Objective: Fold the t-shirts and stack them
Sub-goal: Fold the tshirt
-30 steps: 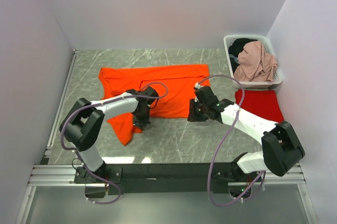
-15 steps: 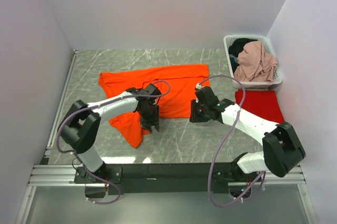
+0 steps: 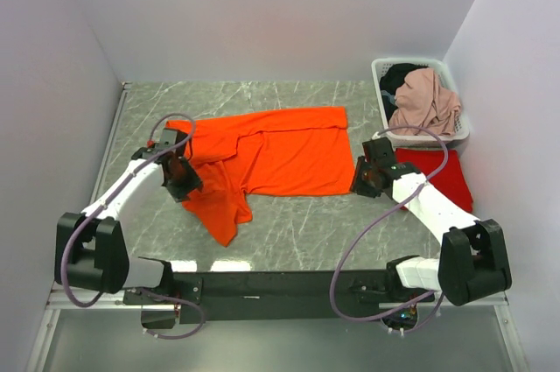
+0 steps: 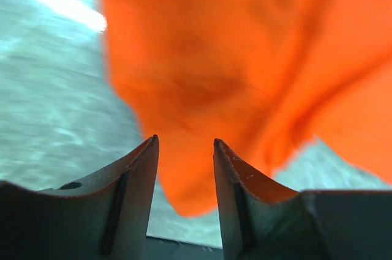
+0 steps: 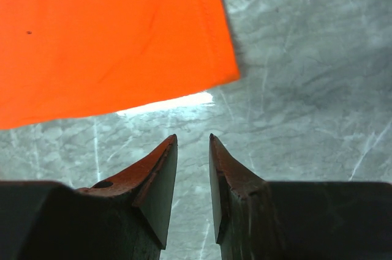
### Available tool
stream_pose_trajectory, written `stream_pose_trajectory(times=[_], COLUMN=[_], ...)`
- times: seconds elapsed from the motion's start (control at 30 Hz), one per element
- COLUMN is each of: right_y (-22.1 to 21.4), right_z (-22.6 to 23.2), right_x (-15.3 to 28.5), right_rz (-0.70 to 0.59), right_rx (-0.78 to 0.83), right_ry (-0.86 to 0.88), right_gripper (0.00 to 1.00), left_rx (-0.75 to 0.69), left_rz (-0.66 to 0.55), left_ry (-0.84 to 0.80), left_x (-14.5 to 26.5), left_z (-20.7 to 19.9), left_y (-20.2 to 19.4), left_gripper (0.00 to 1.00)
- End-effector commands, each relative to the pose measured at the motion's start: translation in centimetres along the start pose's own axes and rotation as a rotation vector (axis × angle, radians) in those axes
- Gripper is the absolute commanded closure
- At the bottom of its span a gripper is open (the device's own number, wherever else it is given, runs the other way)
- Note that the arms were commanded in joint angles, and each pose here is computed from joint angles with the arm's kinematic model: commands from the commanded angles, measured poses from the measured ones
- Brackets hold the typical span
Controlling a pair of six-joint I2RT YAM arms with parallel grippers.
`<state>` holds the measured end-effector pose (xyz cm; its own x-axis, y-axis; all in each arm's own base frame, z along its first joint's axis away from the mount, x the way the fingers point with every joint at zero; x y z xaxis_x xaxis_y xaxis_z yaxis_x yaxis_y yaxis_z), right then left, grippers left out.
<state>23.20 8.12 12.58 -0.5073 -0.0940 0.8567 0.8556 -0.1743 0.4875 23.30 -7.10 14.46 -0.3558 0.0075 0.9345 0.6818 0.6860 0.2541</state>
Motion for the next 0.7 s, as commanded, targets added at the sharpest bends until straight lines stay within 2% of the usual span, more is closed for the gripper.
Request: stream_pose_trajectory(times=[0.0, 0.23, 0.67], right_y=[-0.2, -0.7, -1.3], right_z=[-1.1, -2.3, -2.7], right_x=[-0.2, -1.2, -1.7], right_rz=[-0.007, 0.014, 0.037], right_rx=[-0.059, -0.121, -0.134], right_ry=[-0.025, -0.041, -0.031], right_gripper=[0.65, 0.66, 0.66], left_rx=[0.033, 0.05, 0.039], left_rz=[-0.075, -0.088, -0.067], left_ry=[0.085, 0.157, 0.135], left_x=[-1.2, -3.2, -3.9], left_z=[2.1, 3.5, 2.4], left_y=[2.2, 3.6, 4.3], left_gripper=[0.54, 0.55, 0.58])
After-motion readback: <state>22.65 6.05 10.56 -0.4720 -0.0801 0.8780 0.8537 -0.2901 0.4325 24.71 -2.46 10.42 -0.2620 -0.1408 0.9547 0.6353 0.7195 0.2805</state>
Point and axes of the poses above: each gripper's point midway between its finger pads, its own x axis back along the fingers, its own z axis along the line the jaws close on, y = z × x, the point moved 7 cm from there along x, back along the fingers, and after that the axes turned 7 degrees about x, right-handed, at the moved point
